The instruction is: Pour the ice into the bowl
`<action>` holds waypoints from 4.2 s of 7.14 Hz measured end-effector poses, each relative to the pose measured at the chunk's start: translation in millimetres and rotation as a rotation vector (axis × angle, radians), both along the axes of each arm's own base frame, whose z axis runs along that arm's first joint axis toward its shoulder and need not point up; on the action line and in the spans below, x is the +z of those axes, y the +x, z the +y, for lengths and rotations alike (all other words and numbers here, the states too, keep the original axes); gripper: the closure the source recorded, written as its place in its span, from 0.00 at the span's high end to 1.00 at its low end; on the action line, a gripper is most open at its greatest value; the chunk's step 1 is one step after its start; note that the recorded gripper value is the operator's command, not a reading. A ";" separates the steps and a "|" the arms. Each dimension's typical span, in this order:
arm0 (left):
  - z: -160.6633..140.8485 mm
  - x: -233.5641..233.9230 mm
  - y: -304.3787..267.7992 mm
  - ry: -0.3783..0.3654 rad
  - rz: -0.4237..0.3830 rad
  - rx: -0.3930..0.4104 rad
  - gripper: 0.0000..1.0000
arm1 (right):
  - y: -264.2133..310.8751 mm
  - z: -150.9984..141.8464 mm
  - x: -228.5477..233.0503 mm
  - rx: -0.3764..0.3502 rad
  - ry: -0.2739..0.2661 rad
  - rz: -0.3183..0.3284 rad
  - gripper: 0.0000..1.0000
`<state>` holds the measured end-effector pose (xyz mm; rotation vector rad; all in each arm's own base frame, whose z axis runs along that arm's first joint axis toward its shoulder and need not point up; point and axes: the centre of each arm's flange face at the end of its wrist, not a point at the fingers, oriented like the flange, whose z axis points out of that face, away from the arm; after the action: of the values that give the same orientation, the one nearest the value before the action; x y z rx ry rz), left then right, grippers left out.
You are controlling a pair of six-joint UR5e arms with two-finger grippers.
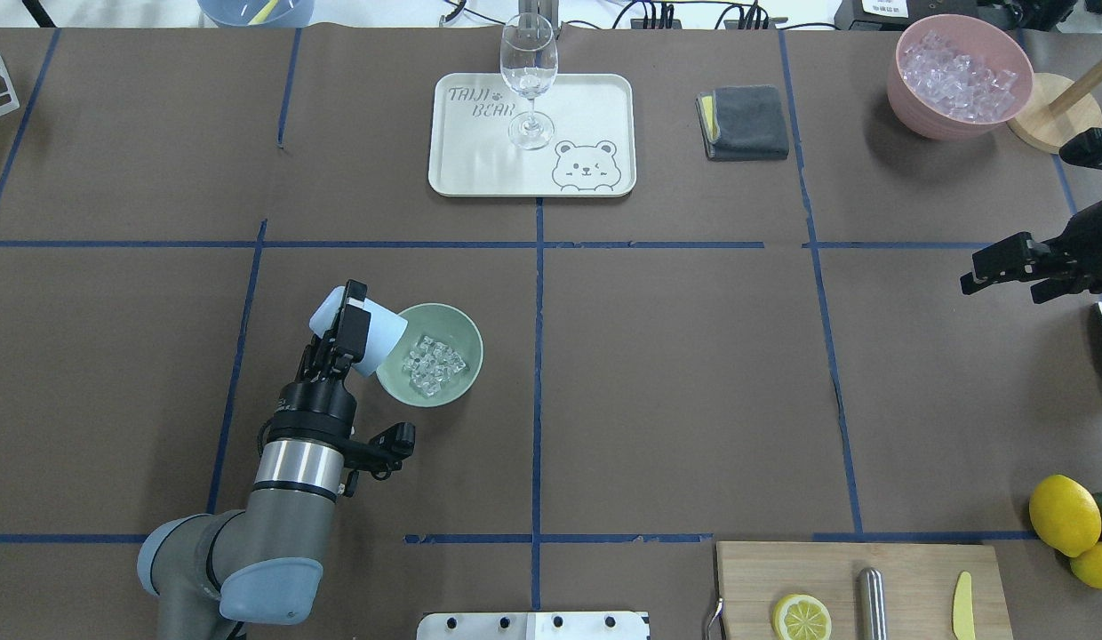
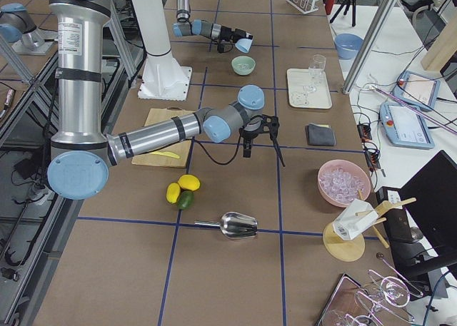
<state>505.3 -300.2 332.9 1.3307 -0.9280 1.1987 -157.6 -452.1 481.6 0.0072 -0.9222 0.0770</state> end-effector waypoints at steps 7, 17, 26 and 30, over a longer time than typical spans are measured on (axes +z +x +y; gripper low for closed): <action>3.4 26.8 -41.4 -0.210 1.370 0.024 0.00 | 10.3 -13.0 -14.4 0.027 0.039 -0.010 1.00; 17.4 153.6 -109.9 -0.415 1.635 -0.028 0.00 | 18.1 -22.0 -33.0 0.051 0.074 -0.023 1.00; 33.3 286.2 -211.6 -0.533 2.046 -0.175 0.00 | 21.2 -17.0 -51.6 0.059 0.099 -0.038 1.00; 35.0 316.4 -201.9 -0.611 2.111 -0.174 0.00 | 21.2 -17.0 -49.9 0.059 0.096 -0.036 1.00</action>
<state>303.4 -265.2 649.3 1.1430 0.7985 -0.4183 -136.4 -469.1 431.7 0.1227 -0.9609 0.0879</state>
